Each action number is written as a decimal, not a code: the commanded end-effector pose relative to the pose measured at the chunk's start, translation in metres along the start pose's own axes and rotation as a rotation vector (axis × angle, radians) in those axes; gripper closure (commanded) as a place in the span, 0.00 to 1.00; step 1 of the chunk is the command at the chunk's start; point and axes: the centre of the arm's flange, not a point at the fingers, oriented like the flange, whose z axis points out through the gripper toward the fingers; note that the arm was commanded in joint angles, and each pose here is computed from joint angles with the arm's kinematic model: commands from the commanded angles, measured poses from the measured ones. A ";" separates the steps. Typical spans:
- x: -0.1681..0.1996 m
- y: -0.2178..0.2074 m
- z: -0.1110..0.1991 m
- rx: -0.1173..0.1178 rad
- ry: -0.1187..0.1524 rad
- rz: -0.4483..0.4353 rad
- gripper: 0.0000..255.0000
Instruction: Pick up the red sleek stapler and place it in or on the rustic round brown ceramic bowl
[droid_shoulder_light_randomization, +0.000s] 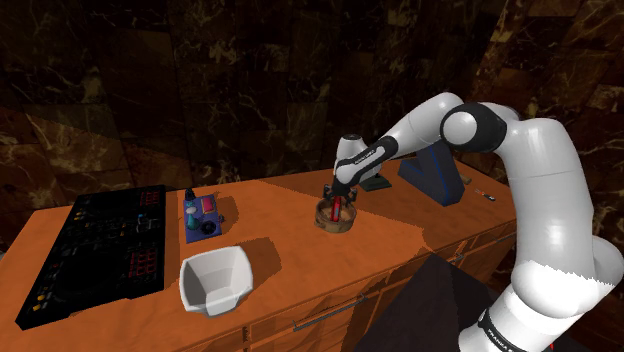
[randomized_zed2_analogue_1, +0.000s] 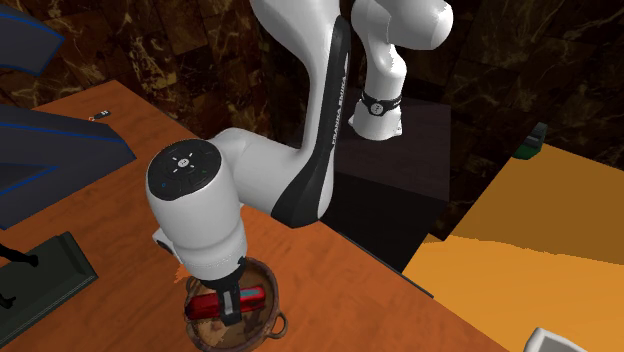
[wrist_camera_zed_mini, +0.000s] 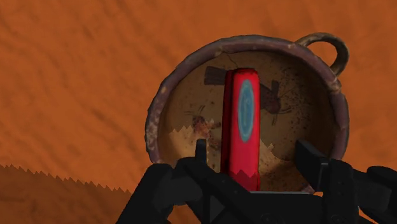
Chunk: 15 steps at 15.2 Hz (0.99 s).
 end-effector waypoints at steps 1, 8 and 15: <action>0.000 0.000 0.000 0.000 0.000 0.000 0.00; 0.000 0.000 -0.050 0.000 0.000 0.000 0.00; 0.000 0.000 -0.050 0.000 0.000 0.000 0.00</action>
